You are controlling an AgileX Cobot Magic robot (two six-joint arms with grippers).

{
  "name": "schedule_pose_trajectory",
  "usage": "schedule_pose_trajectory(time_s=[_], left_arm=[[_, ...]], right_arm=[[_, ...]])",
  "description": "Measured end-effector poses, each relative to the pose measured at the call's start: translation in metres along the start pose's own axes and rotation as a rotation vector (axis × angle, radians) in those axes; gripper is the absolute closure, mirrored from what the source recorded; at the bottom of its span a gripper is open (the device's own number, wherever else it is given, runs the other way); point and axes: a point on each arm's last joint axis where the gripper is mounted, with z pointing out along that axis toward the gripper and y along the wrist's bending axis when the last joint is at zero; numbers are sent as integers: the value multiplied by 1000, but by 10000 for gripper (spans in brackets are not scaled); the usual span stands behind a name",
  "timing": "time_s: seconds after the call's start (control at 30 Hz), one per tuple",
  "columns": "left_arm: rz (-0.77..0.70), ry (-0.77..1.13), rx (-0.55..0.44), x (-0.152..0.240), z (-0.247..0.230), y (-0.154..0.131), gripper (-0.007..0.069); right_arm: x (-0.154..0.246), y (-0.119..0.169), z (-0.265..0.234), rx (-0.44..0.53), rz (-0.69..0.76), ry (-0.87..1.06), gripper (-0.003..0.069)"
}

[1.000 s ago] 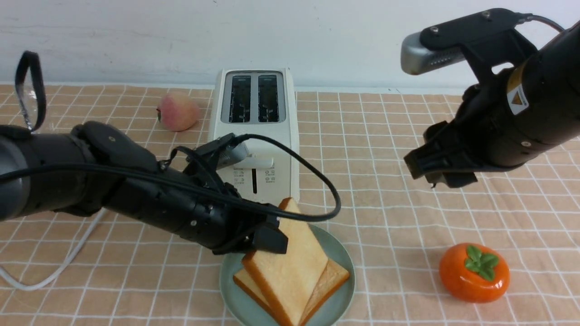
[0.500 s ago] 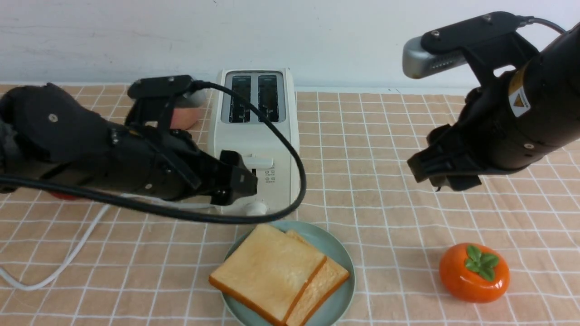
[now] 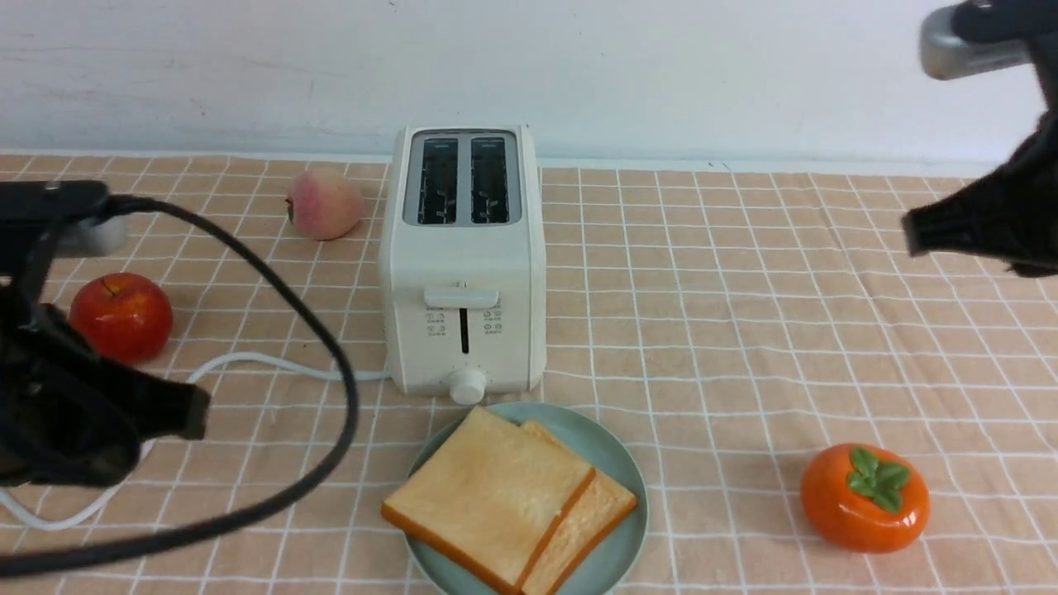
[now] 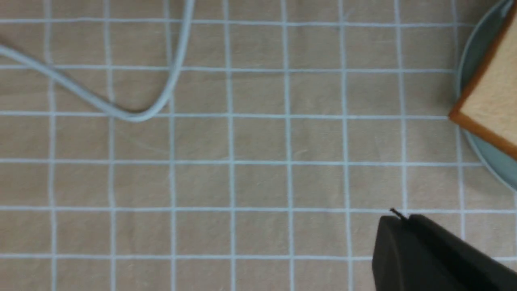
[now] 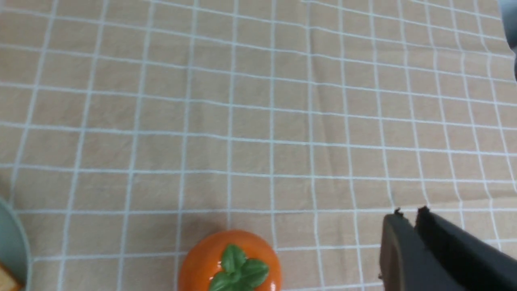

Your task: Take toasted bread from bread machine on light coffee tablecloth place on plate.

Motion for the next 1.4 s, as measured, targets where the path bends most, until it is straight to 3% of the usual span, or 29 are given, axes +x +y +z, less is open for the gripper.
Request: schedule_pose_trajectory(time_s=[0.1, 0.27, 0.43, 0.57, 0.87, 1.4], left_arm=[[-49, -64, -11, 21, -14, 14, 639], [-140, -155, 34, 54, -23, 29, 639], [-214, -381, 187, 77, -26, 36, 639], [-244, -514, 284, 72, -36, 33, 639], [-252, -573, 332, 65, -38, 29, 639], [-252, -573, 332, 65, -38, 29, 639]], right_arm=[[27, -22, 4, -10, 51, -42, 678], [86, -45, -6, -118, 117, -226, 678], [173, -51, -21, -310, 120, -609, 678], [202, -51, -20, -344, 95, -739, 678], [222, -62, -16, -312, 277, -679, 673], [223, -62, -15, -312, 303, -666, 666]])
